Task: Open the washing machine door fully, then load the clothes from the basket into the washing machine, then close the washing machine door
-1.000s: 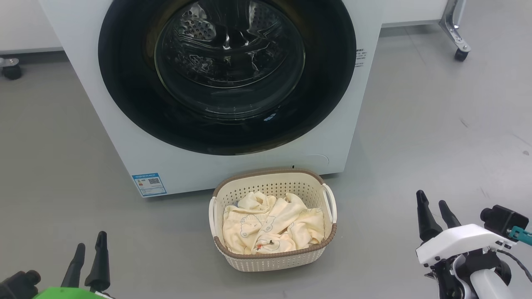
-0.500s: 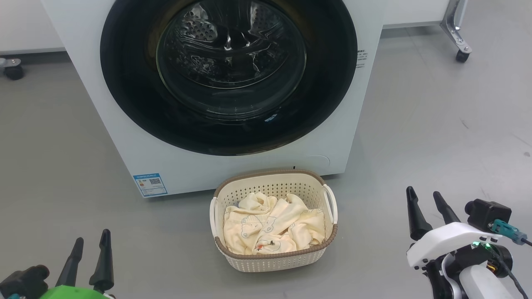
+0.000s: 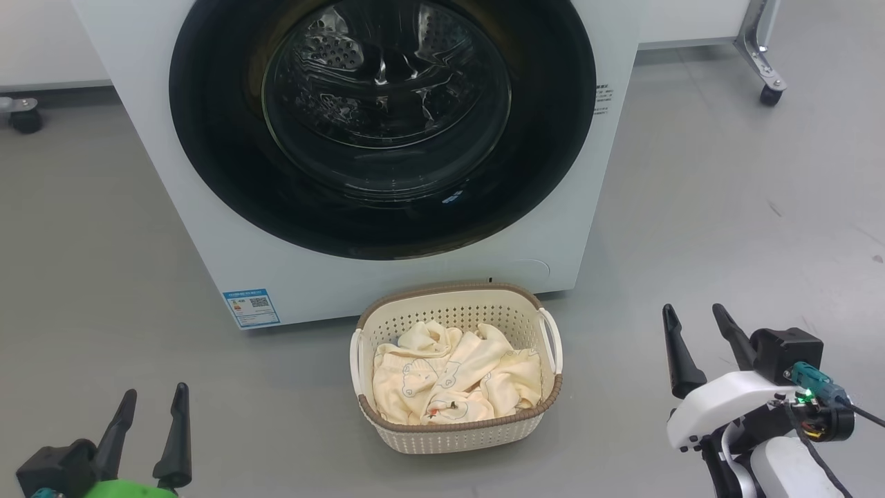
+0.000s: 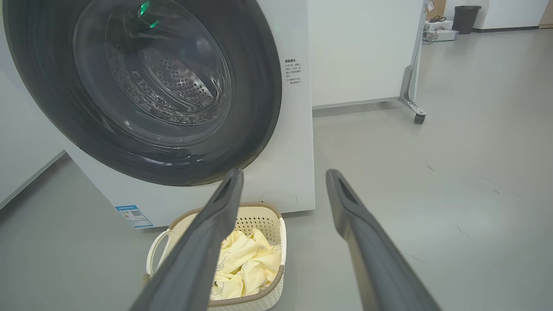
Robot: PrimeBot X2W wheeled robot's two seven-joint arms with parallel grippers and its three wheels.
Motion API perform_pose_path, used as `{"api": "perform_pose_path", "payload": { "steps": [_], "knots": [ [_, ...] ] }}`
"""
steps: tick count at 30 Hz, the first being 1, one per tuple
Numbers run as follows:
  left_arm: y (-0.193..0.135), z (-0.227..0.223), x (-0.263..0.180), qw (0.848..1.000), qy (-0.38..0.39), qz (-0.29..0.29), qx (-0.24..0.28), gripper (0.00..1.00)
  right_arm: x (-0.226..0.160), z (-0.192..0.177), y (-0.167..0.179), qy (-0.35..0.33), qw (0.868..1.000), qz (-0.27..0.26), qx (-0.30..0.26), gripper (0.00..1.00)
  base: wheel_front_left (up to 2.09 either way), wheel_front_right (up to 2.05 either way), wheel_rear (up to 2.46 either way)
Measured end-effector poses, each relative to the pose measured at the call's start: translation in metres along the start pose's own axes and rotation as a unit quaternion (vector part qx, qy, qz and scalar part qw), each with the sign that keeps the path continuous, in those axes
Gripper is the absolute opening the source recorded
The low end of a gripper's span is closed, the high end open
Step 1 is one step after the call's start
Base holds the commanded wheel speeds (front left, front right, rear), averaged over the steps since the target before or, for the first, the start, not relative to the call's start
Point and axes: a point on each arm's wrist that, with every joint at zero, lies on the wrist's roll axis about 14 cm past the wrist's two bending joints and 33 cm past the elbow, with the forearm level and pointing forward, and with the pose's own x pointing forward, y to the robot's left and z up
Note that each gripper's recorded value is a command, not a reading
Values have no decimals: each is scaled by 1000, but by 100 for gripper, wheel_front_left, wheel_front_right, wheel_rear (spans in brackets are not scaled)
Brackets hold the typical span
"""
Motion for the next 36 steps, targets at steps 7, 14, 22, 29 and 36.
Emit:
{"api": "perform_pose_path", "payload": {
  "steps": [7, 14, 22, 29, 36],
  "knots": [
    [-2, 1, -1, 999, -3, -9, 37, 100, 0, 3, 4, -8, 999, 9, -38, 100, 0, 0, 0],
    [4, -2, -2, 999, 0, 1, 40, 100, 0, 3, 6, -7, 999, 14, -39, 100, 0, 0, 0],
    [8, -1, -4, 999, -1, 8, 41, 100, -2, -1, 15, 1, 998, 43, -51, 100, 0, 0, 0],
    [9, -2, -4, 999, -1, 15, 38, 100, -2, -2, 18, 2, 997, 50, -56, 100, 0, 0, 0],
    [12, 0, -3, 999, -5, 21, 36, 100, -1, 0, 15, -1, 998, 43, -54, 100, 0, 0, 0]
  ]
}}
